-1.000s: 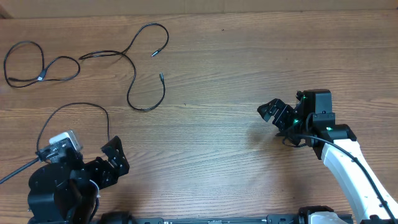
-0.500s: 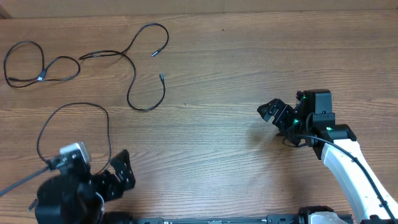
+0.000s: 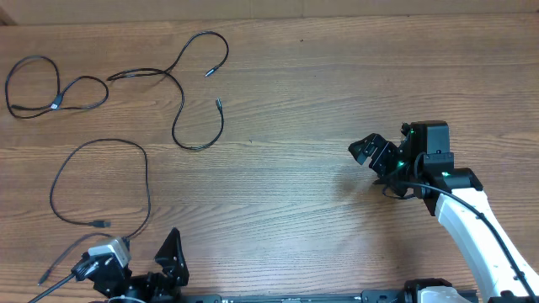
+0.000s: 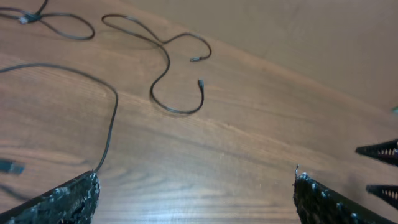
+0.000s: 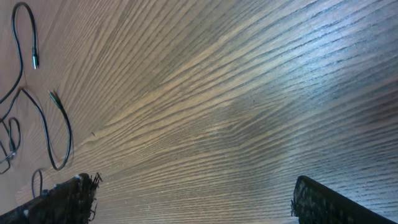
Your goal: Untangle cables
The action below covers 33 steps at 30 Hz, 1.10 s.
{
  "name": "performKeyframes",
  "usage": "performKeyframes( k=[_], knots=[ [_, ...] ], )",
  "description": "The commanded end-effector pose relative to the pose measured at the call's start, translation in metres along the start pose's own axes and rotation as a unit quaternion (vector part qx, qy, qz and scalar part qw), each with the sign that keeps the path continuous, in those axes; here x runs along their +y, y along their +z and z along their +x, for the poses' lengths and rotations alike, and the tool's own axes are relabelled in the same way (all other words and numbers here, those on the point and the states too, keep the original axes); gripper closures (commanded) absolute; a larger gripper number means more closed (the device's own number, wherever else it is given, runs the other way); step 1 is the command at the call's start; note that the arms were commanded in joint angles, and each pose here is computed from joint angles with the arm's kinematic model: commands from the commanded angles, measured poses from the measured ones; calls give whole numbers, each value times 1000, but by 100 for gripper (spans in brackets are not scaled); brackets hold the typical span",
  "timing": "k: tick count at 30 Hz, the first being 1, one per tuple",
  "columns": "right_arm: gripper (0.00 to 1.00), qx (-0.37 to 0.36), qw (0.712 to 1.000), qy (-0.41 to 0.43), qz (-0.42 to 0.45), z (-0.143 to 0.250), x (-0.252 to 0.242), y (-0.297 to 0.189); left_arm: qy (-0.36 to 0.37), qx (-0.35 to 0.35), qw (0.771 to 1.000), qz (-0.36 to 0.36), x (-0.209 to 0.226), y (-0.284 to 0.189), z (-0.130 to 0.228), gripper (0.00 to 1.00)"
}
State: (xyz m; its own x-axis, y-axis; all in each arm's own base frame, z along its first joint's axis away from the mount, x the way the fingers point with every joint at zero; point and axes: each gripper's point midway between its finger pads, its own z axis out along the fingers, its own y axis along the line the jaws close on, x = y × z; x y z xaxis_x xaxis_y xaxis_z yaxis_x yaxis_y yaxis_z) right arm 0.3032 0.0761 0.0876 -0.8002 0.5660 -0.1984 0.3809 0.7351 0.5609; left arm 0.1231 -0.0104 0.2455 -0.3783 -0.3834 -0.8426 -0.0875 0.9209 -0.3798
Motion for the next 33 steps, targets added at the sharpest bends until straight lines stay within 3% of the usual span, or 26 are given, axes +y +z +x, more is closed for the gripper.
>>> performKeyframes(
  k=[1, 20, 33],
  knots=[
    [0, -8, 1000, -5, -4, -5, 5, -2, -2, -9, 1000, 4, 3, 13, 6, 0],
    [0, -8, 1000, -5, -4, -5, 5, -2, -4, -101, 995, -2, 25, 111, 12, 0],
    [0, -8, 1000, -5, -4, -5, 5, -2, 47, -175, 983, 25, 23, 137, 10, 0]
  ],
)
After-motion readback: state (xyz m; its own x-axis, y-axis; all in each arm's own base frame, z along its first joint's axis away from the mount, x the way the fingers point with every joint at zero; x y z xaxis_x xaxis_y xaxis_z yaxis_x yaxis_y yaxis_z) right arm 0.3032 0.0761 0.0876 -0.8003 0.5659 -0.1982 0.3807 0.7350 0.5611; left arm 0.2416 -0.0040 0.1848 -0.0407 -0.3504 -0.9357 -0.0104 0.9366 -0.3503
